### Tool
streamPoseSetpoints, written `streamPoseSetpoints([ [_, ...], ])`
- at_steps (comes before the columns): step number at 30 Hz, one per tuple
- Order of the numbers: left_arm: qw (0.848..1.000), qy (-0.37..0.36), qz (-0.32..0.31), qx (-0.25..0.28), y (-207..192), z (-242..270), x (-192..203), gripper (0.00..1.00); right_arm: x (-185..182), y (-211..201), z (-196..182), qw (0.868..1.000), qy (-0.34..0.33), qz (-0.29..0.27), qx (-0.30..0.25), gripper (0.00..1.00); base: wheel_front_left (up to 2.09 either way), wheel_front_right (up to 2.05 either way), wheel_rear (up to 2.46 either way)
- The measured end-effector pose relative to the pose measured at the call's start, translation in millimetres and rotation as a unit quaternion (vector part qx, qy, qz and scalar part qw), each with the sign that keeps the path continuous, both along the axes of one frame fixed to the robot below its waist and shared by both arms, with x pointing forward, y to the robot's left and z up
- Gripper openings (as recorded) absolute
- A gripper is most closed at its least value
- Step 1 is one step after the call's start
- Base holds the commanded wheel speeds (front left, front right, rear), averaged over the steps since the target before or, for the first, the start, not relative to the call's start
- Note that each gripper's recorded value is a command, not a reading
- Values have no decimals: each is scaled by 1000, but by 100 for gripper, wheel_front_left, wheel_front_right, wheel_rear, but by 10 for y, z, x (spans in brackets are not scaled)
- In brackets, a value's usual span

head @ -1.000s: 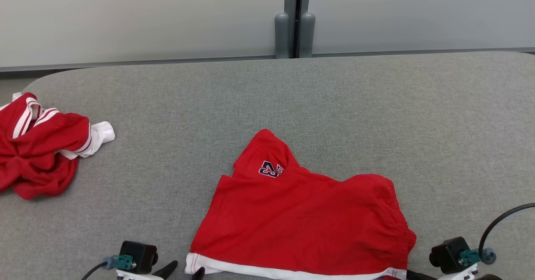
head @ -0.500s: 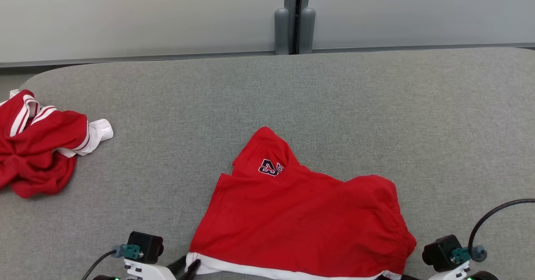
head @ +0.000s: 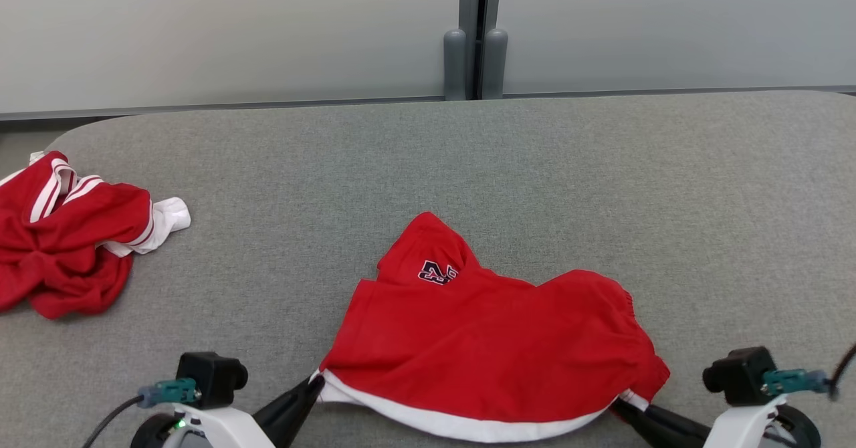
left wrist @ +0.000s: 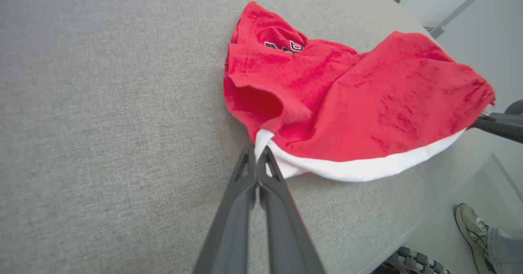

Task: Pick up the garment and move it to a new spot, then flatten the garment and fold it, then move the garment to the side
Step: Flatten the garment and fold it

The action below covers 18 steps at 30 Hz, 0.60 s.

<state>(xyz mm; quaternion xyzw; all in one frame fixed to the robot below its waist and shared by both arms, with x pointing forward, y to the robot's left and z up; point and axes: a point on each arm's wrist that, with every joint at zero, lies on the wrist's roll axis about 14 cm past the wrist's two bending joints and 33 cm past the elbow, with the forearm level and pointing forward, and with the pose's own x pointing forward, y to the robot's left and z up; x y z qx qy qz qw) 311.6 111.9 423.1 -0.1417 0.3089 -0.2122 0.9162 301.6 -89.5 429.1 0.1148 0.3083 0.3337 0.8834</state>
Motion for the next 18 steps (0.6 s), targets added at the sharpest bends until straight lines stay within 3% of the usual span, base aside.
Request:
streamPoseSetpoints([
  [7,997,-77,-17,17,140,485,324,0,256,-56,403,998,-39,-12,45,0,0,0,0],
  [10,992,-113,-22,55,277,656,615,0,480,-105,567,997,-66,-13,47,0,0,0,0],
  [18,977,-190,-53,81,151,1114,1627,0,1365,-74,1001,989,-125,-14,76,0,0,0,0],
])
